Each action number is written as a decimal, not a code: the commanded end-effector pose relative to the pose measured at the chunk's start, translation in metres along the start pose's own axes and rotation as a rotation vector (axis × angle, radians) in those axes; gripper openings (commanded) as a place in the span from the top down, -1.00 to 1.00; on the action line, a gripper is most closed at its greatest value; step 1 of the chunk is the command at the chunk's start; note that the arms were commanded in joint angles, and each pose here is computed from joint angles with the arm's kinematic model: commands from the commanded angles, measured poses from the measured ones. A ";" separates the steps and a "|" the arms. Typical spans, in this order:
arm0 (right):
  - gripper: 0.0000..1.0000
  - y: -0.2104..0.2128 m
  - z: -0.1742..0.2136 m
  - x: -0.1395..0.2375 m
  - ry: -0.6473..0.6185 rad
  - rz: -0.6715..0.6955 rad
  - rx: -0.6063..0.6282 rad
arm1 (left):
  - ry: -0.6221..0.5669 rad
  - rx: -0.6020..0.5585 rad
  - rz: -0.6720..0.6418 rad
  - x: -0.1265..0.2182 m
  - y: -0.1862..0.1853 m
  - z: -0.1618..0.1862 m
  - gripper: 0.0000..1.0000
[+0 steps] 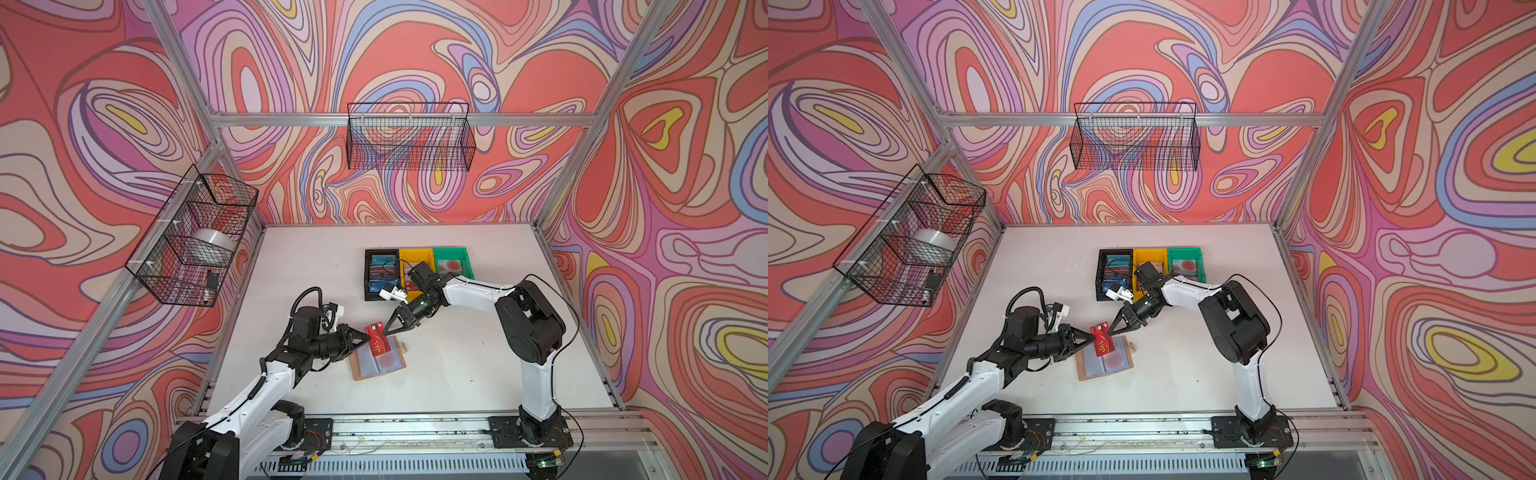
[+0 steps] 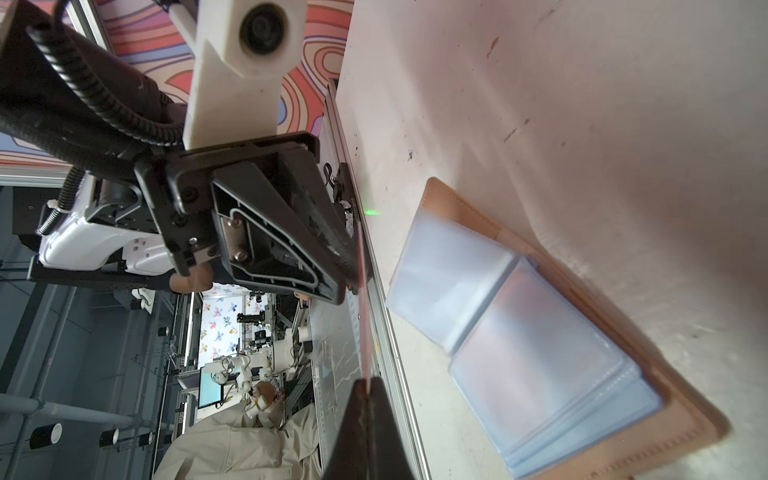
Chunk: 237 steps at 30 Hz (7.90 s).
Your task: Take the credit cards out of the card holder
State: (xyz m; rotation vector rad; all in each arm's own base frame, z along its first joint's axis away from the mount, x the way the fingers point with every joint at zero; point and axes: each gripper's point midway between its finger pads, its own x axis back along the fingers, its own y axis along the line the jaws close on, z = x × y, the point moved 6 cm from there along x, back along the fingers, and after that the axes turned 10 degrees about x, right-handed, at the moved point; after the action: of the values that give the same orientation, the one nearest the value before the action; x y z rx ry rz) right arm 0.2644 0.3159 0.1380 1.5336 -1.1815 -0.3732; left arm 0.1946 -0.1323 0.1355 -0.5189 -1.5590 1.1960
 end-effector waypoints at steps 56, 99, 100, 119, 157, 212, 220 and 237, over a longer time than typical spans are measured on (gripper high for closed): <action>1.00 -0.062 -0.091 0.149 0.530 1.140 0.561 | 0.081 -0.015 -0.067 -0.027 0.004 -0.023 0.98; 0.95 -0.081 -0.084 0.119 0.637 1.128 0.692 | 0.089 0.000 -0.074 -0.031 0.015 -0.021 0.99; 0.94 -0.081 -0.084 0.119 0.637 1.137 0.693 | 0.090 -0.001 -0.074 -0.031 0.016 -0.021 0.99; 0.55 -0.056 -0.109 0.134 0.429 1.275 0.718 | 0.087 0.008 -0.088 -0.030 0.020 -0.019 0.99; 0.64 -0.044 0.045 -0.027 0.113 0.544 0.104 | 0.000 0.139 -0.340 -0.006 0.080 0.011 1.00; 0.67 -0.054 0.046 -0.063 0.175 0.429 0.041 | -0.058 0.066 -0.260 0.020 0.039 0.018 0.60; 0.68 -0.056 0.048 -0.064 0.185 0.423 0.032 | -0.055 0.081 -0.176 0.015 0.036 0.018 0.50; 0.68 -0.058 0.049 -0.066 0.189 0.416 0.024 | -0.025 0.091 -0.162 -0.009 0.053 0.010 0.49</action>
State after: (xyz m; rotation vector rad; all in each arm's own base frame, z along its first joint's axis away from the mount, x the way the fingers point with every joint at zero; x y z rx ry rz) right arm 0.2299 0.3395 0.0681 1.3240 -1.3501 0.0257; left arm 0.1721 -0.1194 0.0828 -0.2696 -1.5099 1.1312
